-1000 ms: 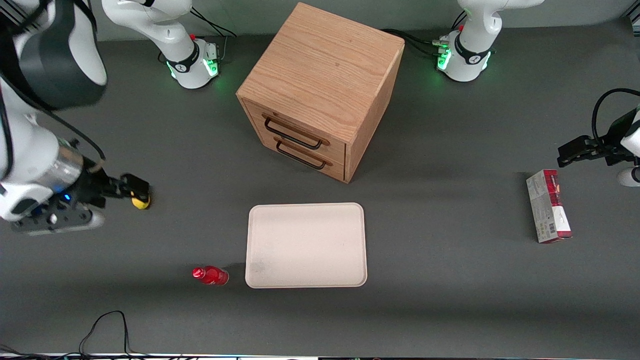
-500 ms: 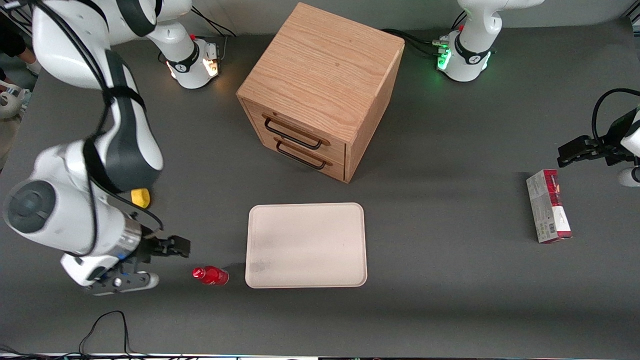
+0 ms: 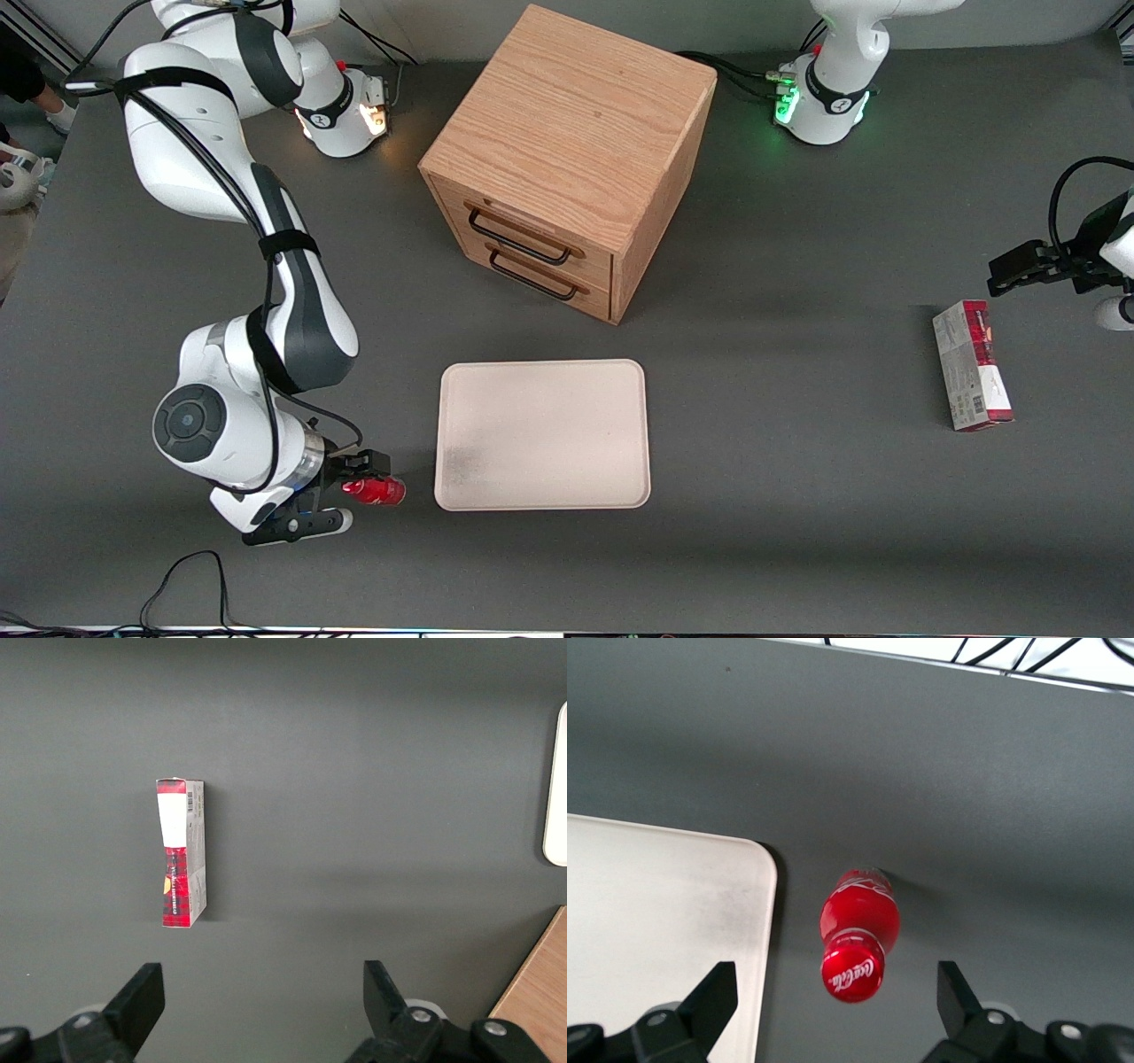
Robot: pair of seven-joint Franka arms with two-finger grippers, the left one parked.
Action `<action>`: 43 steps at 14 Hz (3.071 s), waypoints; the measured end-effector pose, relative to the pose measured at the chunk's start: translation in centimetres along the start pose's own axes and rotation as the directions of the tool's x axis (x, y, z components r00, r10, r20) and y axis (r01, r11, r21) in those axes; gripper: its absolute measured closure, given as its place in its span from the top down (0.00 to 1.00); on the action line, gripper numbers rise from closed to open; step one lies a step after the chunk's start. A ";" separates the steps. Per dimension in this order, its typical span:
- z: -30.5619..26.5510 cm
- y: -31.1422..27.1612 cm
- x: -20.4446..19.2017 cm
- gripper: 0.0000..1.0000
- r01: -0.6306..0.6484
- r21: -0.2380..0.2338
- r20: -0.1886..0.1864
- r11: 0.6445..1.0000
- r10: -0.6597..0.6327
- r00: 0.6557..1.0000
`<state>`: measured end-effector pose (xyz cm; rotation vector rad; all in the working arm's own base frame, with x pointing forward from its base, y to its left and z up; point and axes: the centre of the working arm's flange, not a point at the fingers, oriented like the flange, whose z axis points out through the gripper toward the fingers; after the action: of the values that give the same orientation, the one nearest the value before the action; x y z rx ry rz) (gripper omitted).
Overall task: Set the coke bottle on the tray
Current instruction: 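Close the right gripper around the red bottle's body, then lift the held bottle and carry it onto the cream tray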
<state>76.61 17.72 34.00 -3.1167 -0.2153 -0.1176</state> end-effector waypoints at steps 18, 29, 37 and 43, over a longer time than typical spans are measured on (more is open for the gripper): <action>1.1 1.2 0.3 0.31 0.035 -0.040 -0.004 0.999 -0.035 0.999; -22.6 -0.9 -5.0 0.31 0.068 -0.016 -0.009 0.998 -0.068 0.998; -20.6 -11.7 -5.4 0.31 0.174 0.043 -0.056 0.984 -0.171 0.984; -13.2 -14.6 -3.7 0.31 0.239 -0.020 -0.069 0.971 -0.240 0.968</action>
<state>69.97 31.37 47.06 -3.0774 -0.5908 -0.2322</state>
